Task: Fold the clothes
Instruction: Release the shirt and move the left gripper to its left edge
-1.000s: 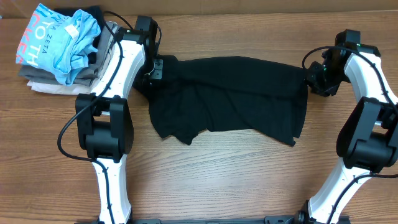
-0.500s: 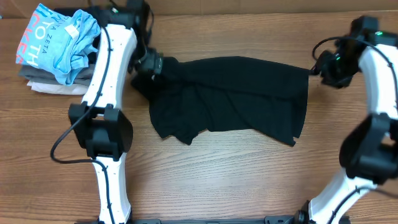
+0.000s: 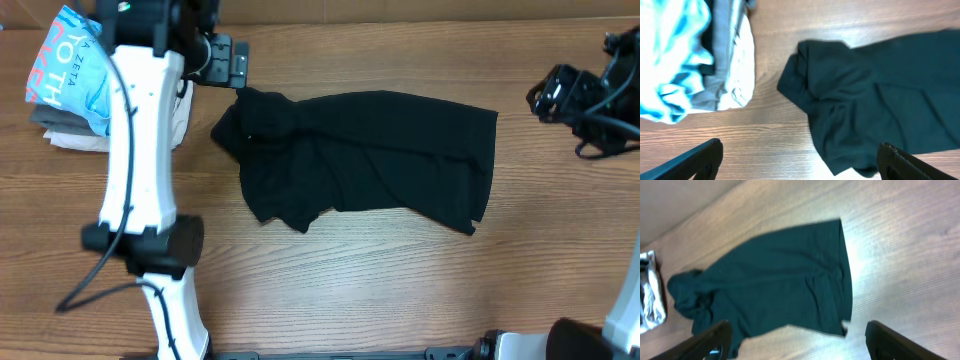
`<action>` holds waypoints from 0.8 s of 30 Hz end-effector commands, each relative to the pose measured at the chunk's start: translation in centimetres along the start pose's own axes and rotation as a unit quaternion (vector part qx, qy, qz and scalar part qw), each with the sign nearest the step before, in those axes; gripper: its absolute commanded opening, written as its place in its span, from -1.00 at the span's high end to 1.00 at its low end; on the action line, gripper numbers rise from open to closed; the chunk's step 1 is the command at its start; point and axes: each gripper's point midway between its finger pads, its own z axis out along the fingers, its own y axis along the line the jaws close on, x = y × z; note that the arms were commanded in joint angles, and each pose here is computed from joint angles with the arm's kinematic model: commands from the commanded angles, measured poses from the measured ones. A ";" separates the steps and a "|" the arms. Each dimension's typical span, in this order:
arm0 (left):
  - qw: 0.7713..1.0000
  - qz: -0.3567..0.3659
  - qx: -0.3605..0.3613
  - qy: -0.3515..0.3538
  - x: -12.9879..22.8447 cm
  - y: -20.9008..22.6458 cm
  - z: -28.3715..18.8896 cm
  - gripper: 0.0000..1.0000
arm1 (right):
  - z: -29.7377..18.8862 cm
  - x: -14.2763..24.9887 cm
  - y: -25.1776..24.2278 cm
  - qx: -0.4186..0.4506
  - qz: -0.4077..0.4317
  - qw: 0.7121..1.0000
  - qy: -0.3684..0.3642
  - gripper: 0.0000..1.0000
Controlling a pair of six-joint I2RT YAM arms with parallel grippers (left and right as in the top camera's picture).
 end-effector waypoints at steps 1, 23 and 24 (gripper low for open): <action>0.995 -0.002 0.024 -0.098 0.3 -0.2 -8.7 -1.00 | -4.5 1.9 0.6 -0.006 -0.011 0.999 -0.035 -0.95; 0.985 0.010 0.060 0.161 14.5 -9.1 2.6 -0.99 | -4.3 6.8 -1.0 0.018 0.005 1.000 0.016 -1.00; 0.983 0.018 0.068 0.171 15.4 -10.0 4.0 -0.99 | -3.4 6.7 -1.2 0.020 0.008 0.999 0.026 -1.00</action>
